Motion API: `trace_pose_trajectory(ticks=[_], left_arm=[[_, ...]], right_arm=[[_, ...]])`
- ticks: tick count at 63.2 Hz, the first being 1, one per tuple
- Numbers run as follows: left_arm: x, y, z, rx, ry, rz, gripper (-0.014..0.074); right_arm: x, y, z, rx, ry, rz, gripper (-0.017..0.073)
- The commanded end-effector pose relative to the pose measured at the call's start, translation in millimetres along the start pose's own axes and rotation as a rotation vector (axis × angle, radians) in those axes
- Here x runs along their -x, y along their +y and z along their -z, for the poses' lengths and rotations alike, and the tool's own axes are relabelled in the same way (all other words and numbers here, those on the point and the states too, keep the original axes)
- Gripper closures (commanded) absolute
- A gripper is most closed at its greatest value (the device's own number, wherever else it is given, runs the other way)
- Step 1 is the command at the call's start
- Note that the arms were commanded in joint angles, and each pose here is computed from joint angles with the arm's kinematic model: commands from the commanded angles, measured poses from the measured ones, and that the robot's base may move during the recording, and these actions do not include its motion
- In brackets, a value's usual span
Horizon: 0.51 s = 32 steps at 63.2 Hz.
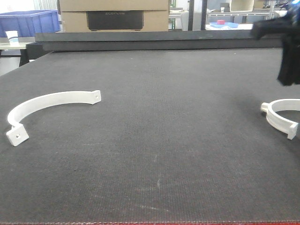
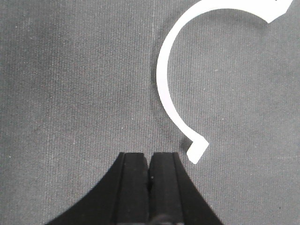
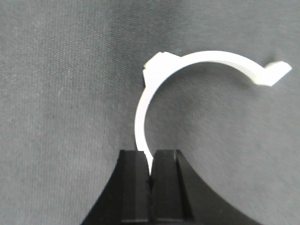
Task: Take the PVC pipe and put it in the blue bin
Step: 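Close the right gripper on the white arc beneath it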
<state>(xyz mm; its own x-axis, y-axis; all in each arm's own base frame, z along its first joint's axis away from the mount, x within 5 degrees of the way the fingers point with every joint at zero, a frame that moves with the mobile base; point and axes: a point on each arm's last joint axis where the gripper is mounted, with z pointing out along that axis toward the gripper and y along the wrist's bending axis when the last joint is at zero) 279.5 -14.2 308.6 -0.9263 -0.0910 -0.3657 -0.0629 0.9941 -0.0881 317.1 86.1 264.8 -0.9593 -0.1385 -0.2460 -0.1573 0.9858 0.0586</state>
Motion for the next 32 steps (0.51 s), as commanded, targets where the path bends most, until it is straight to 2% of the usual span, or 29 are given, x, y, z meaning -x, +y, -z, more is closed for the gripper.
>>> trace_pose_trajectory(ticks=[1, 6, 18, 24, 32], left_arm=[[2.2, -0.3, 2.1, -0.009, -0.016, 0.006, 0.0704], [2.2, -0.3, 2.1, -0.009, -0.016, 0.006, 0.0704], [2.2, -0.3, 2.1, -0.009, -0.016, 0.006, 0.0704], [2.2, -0.3, 2.1, -0.009, -0.016, 0.006, 0.0704], [2.2, -0.3, 2.1, -0.009, -0.016, 0.006, 0.0704]], right_arm=[[5.7, 3.3, -8.0, -0.016, 0.024, 0.012, 0.0709], [8.1, 1.8, -17.2, -0.035, 0.043, -0.029, 0.0709], [11.4, 1.6, -39.1, -0.041, 0.085, -0.029, 0.069], [12.3, 2.9, -46.2, -0.027, 0.097, -0.04, 0.058], [12.5, 3.6, -51.9, -0.02, 0.111, -0.046, 0.037]])
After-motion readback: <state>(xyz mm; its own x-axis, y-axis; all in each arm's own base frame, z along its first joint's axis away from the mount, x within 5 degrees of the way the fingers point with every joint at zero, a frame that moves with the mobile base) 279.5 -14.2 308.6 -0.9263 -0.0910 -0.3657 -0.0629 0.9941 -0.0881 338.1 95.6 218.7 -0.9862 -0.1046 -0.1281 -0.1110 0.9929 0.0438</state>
